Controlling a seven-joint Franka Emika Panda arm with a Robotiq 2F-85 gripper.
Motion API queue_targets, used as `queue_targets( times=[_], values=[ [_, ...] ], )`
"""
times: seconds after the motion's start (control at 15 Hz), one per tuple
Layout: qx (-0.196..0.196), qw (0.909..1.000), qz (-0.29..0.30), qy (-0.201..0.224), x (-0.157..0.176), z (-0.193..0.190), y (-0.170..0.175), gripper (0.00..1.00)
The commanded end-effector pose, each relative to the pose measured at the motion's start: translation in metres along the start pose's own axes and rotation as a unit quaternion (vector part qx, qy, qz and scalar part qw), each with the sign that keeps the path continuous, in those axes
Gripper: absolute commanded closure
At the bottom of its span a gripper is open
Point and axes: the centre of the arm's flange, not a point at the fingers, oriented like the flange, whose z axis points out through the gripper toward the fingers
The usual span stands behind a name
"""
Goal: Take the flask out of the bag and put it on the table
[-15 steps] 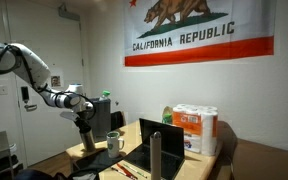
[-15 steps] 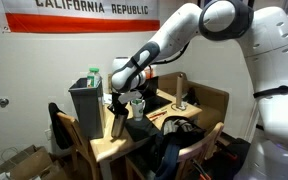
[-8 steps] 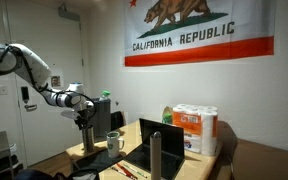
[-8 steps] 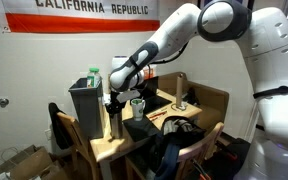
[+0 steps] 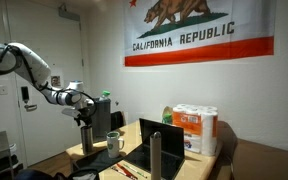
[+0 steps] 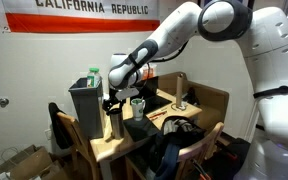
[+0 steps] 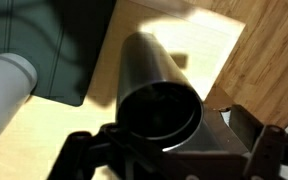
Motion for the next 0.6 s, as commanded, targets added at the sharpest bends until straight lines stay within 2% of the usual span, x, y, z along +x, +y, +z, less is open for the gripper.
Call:
queue_targets(
  times=[0.0, 0.27, 0.53],
  values=[
    [-0.011, 0.9997, 0.019, -0.009, -0.003, -0.045, 0.007, 0.00],
    [-0.015, 0.9993, 0.027, -0.021, -0.016, -0.100, 0.029, 0.00],
    [-0.038, 0.9972, 0.050, -0.042, -0.035, -0.140, 0.063, 0.00]
  ],
)
